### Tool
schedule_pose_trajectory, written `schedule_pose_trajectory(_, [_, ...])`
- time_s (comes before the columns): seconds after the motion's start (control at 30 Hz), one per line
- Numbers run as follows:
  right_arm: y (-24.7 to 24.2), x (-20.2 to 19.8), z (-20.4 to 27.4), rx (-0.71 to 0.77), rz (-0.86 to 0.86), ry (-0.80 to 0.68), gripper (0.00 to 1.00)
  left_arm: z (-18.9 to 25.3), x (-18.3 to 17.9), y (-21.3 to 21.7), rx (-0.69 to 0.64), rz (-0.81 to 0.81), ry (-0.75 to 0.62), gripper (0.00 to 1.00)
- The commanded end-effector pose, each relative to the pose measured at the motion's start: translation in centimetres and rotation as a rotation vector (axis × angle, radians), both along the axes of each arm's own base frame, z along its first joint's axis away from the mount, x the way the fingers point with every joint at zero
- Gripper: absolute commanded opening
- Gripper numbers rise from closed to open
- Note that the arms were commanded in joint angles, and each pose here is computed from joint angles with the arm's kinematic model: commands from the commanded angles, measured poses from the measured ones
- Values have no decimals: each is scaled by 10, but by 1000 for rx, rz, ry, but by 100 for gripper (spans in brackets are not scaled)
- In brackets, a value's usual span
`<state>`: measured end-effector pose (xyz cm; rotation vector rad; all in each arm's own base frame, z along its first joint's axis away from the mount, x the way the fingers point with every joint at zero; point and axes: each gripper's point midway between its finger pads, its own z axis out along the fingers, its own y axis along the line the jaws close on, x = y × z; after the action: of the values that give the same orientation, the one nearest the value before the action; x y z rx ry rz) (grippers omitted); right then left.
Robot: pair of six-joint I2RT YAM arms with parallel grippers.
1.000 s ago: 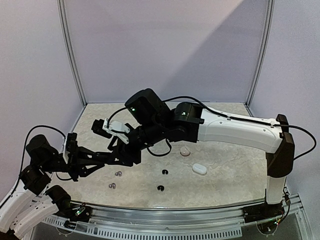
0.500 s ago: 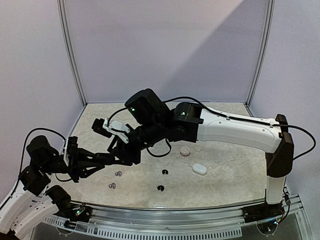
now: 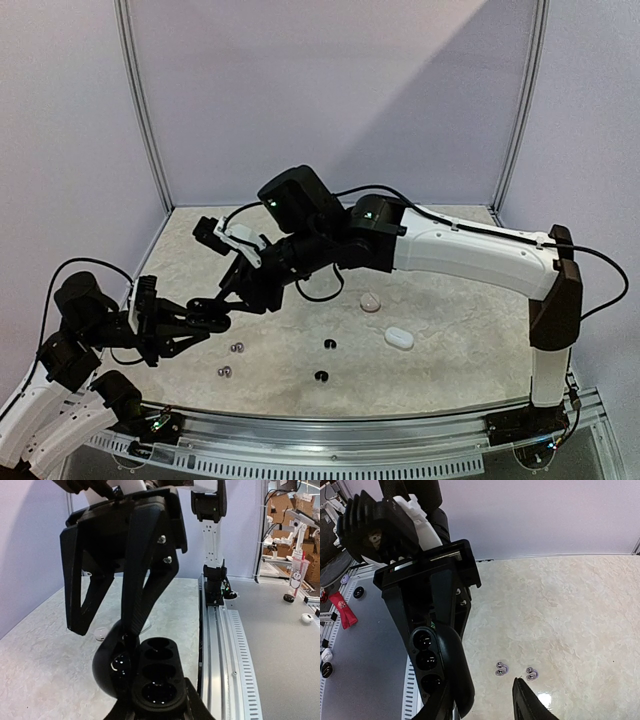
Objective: Insert the wireless bluetooth earbuds into the charging case
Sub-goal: Open the charging case at the center of the board.
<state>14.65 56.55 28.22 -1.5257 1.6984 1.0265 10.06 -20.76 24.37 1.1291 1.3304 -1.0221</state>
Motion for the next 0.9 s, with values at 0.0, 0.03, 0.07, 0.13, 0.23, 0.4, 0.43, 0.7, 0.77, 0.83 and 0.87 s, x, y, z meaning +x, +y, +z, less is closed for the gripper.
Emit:
schedule_pose_trajectory(0.0, [5,14,-5,2,-39,12,41,4,-8,0,-4,-33,-26,0])
schedule_pose_trajectory(0.03, [5,14,-6,-2,-37,14,41,5,-7,0,-6,-29,-27,0])
schedule_pose_trajectory(0.07, [4,14,-8,-6,-34,15,41,5,-7,0,-9,-28,-29,0])
schedule_pose_trajectory(0.13, [4,9,-8,-6,-15,21,42,6,-6,0,-13,-22,-24,0])
schedule_pose_trajectory(0.23, [5,2,-2,15,25,39,45,8,1,1,-28,14,-6,0])
schedule_pose_trajectory(0.4, [6,-8,16,66,78,51,53,13,5,1,-62,31,38,0])
schedule_pose_trajectory(0.43, [5,-8,20,77,81,50,55,13,3,0,-66,19,44,0])
schedule_pose_trajectory(0.7, [0,-4,45,132,96,66,61,15,3,-1,-77,9,66,0])
schedule_pose_trajectory(0.77, [-1,-7,51,148,113,74,64,15,5,-1,-79,21,73,0])
schedule_pose_trajectory(0.83, [-3,-7,58,165,119,73,67,16,6,0,-82,27,76,0])
schedule_pose_trajectory(0.87, [-5,-6,63,175,117,71,68,16,6,0,-83,26,77,0])
